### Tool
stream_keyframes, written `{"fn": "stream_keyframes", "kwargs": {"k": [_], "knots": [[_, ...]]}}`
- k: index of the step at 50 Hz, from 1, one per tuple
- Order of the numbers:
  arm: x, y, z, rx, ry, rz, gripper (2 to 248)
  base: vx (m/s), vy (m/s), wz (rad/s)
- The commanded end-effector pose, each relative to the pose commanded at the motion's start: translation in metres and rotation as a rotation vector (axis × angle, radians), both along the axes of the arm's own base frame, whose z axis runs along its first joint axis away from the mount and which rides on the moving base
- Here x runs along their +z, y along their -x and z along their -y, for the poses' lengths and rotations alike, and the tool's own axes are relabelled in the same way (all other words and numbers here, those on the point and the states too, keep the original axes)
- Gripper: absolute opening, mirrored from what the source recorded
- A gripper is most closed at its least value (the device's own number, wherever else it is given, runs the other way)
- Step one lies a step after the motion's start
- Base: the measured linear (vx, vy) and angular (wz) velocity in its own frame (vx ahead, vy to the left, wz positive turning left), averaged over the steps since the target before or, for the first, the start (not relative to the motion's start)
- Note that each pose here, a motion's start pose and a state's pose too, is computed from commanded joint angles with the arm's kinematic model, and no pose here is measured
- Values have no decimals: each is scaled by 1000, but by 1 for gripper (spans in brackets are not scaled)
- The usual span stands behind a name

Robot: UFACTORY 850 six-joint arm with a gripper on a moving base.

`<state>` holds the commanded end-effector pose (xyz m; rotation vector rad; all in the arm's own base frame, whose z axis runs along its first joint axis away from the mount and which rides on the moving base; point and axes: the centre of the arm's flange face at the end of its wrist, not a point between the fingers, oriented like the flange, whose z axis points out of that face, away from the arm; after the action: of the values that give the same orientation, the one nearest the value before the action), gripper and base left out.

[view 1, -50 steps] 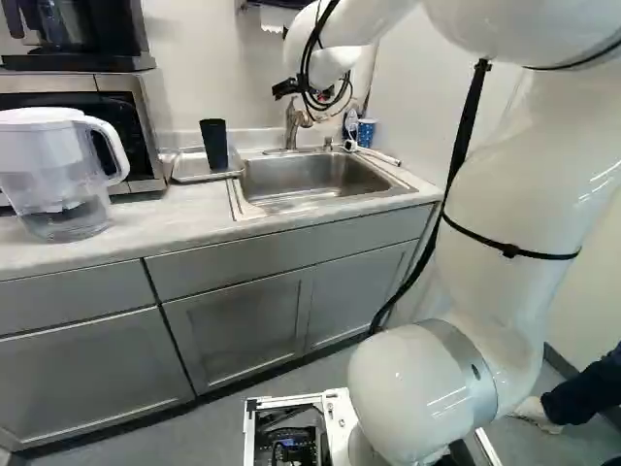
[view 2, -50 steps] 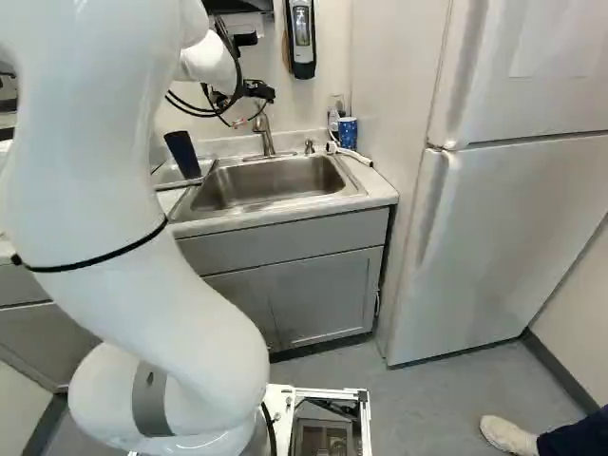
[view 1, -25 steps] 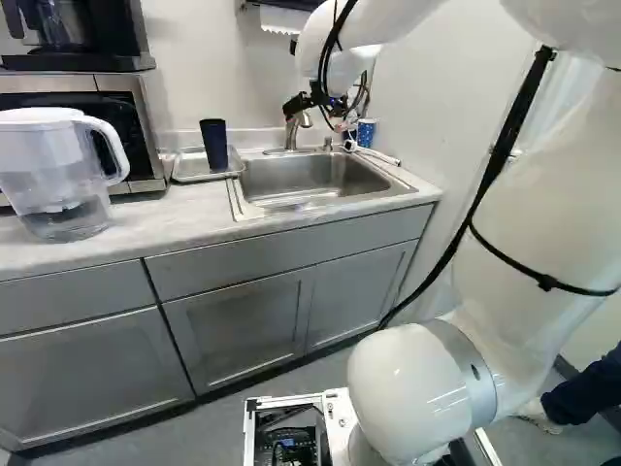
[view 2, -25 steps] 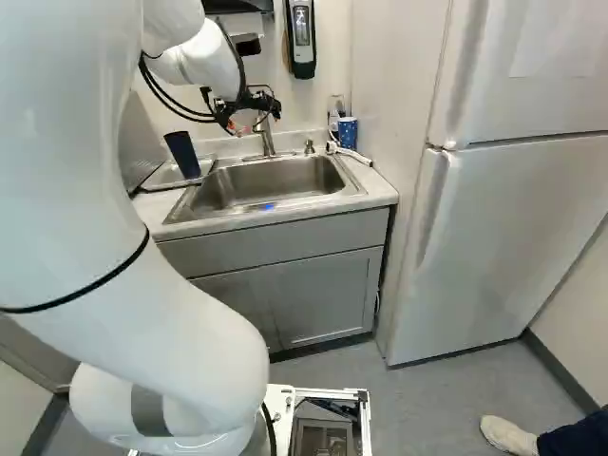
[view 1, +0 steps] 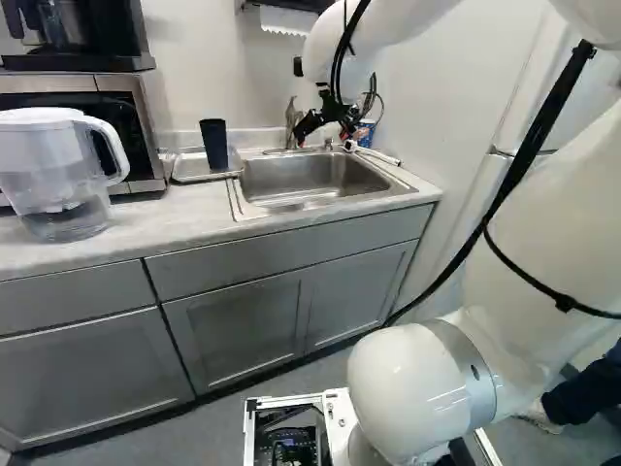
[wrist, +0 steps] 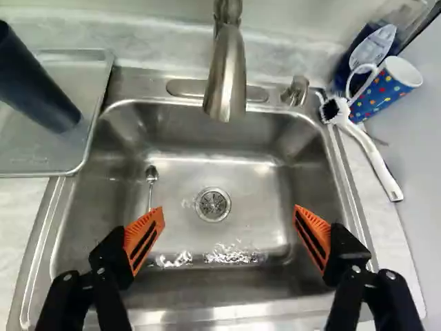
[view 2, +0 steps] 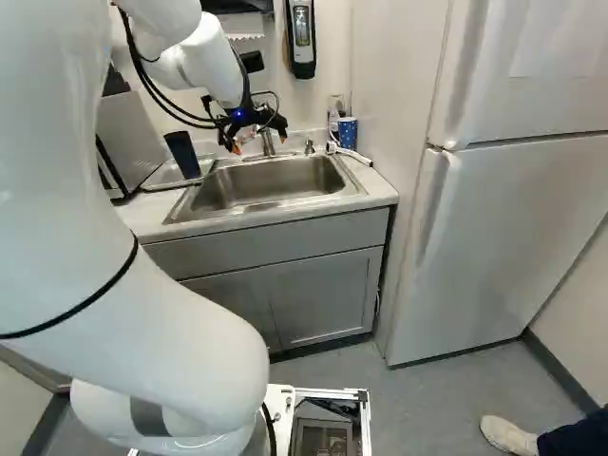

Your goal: Rinse the cup and place it in the tray

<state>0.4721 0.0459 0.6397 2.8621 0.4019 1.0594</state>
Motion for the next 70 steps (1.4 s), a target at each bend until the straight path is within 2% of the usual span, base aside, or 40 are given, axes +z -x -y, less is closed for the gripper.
{"fn": "stream_keyframes", "kwargs": {"k": [70], "knots": [[0,0,0,0,0,0,247,0,0,0]]}}
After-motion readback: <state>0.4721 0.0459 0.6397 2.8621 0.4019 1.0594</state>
